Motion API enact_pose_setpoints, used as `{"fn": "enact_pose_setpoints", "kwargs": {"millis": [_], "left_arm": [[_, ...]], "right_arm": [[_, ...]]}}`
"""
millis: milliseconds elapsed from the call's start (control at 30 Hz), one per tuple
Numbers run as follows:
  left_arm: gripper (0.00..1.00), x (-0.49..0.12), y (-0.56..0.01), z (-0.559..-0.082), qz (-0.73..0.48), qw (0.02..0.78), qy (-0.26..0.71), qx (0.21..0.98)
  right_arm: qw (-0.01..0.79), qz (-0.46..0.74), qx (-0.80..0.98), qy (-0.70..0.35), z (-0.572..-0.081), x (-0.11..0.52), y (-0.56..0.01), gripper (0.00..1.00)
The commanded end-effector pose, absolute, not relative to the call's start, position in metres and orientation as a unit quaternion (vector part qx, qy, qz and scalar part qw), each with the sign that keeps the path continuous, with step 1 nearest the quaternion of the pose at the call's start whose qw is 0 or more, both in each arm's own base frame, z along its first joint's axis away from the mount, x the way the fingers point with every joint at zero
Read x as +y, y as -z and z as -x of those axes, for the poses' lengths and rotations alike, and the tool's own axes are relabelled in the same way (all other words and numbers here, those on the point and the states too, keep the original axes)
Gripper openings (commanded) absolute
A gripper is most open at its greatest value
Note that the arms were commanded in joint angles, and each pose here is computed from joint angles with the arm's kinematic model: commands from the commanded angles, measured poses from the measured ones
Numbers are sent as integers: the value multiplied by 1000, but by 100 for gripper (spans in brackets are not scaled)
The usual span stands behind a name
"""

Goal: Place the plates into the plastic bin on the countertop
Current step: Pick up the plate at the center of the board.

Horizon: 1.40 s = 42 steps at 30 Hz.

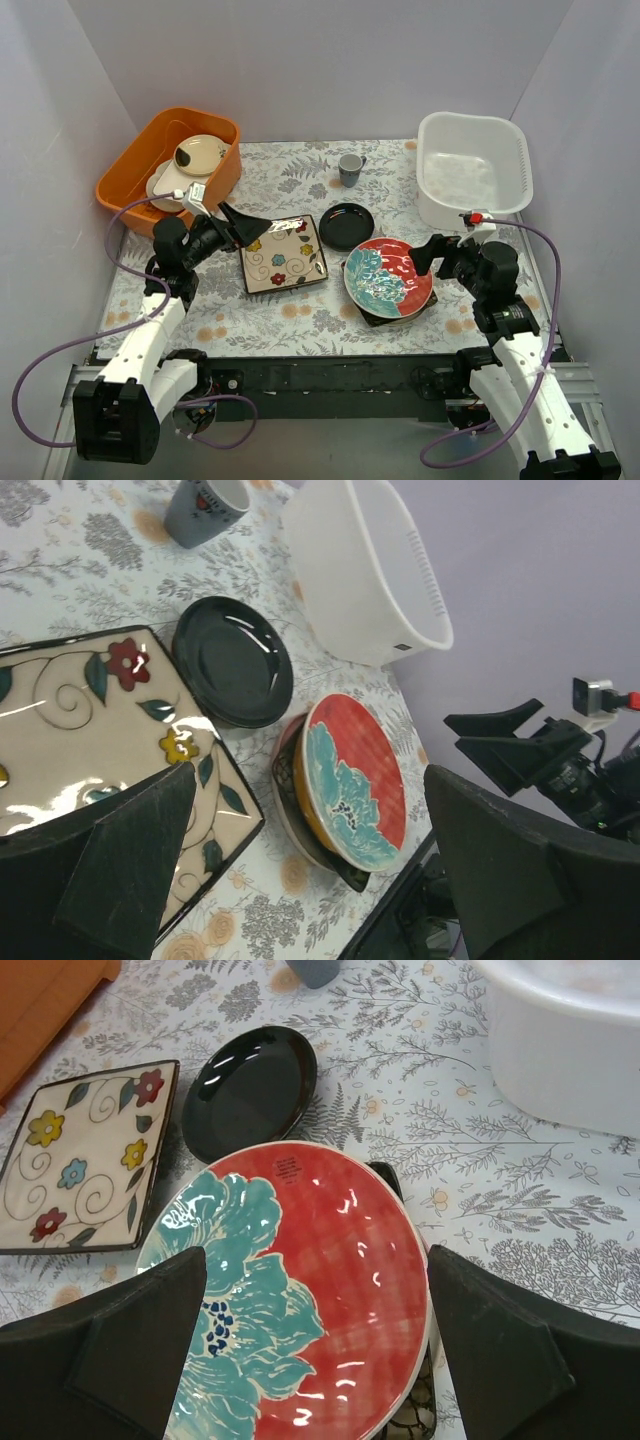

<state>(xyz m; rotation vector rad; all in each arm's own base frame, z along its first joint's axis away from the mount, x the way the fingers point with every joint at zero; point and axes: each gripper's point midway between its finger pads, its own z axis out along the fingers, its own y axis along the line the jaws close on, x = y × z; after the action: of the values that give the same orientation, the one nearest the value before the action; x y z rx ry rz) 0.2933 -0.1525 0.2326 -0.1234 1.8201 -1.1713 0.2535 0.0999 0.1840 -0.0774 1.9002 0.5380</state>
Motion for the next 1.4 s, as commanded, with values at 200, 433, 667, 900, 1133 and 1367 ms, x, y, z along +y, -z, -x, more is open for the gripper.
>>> {"fn": "enact_pose_setpoints", "kwargs": {"millis": [200,433,667,900,1133,1367], "left_arm": [[98,-155,-271,-294,27,491,490,719],[98,-174,-246,-292,-2,416,543,729],[98,-182,-236,-290,-17,396,566,723],[98,-208,-215,-291,-11,358,563,745],[98,-259,-186,-279,-39,288,575,765],[98,-297,-168,-271,-57,245,583,773]], "right_arm": [[555,2,811,-186,-258,83,-192,98],[527,-13,830,-182,-263,81,-167,98],[511,-29,839,-185,-265,79,-152,98],[498,-36,841,-208,-266,84,-138,98],[478,-44,849,-221,-264,85,-119,98],[470,-55,852,-226,-260,83,-109,96]]}}
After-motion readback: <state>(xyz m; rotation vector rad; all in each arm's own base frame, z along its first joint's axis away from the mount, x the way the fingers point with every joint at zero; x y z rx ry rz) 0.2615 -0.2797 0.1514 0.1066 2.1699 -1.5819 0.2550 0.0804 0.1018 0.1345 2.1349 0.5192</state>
